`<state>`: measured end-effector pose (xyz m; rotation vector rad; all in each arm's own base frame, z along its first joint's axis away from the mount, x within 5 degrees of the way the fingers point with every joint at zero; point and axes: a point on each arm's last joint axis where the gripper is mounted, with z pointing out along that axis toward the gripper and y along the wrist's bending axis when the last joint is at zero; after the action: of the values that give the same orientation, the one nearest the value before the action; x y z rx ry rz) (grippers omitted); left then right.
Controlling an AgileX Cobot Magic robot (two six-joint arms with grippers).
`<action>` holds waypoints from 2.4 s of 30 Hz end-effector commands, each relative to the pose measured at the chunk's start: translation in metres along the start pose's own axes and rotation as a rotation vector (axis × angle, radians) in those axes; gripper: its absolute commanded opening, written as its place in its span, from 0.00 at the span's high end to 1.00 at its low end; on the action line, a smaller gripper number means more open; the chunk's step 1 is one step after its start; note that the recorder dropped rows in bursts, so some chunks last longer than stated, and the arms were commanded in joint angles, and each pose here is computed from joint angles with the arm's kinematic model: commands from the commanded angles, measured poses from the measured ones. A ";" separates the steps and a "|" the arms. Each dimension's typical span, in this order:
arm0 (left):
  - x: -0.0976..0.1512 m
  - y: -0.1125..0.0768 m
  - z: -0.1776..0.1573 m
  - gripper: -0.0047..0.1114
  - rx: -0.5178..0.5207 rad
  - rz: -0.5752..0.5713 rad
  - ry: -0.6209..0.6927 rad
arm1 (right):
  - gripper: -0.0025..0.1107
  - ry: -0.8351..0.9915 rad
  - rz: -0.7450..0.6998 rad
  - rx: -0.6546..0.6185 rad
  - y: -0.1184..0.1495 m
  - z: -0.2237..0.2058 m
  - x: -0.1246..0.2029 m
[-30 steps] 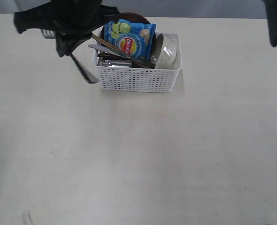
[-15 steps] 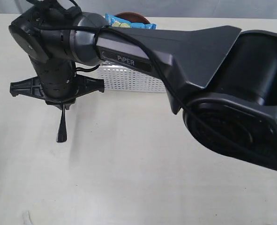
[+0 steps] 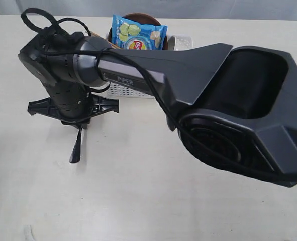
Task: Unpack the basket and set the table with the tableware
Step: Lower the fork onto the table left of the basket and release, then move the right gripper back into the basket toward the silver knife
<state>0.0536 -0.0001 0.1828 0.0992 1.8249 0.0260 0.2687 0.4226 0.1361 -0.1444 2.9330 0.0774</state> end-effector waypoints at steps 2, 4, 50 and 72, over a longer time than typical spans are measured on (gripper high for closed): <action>0.001 0.000 0.000 0.96 0.006 -0.002 0.000 | 0.98 -0.014 0.001 0.006 -0.002 0.002 -0.003; 0.001 0.000 0.000 0.96 0.006 -0.002 0.000 | 0.98 -0.016 0.000 0.001 -0.001 0.004 -0.003; 0.001 0.000 0.000 0.96 0.006 -0.002 0.000 | 0.59 0.075 -0.025 -0.034 -0.005 0.012 -0.004; 0.001 0.000 0.000 0.96 0.006 -0.002 0.000 | 0.59 -0.301 -0.707 -0.182 -0.116 -0.181 -0.094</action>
<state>0.0536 -0.0001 0.1828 0.0992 1.8249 0.0260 0.3221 0.3244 0.3245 -1.0025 2.4466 0.3150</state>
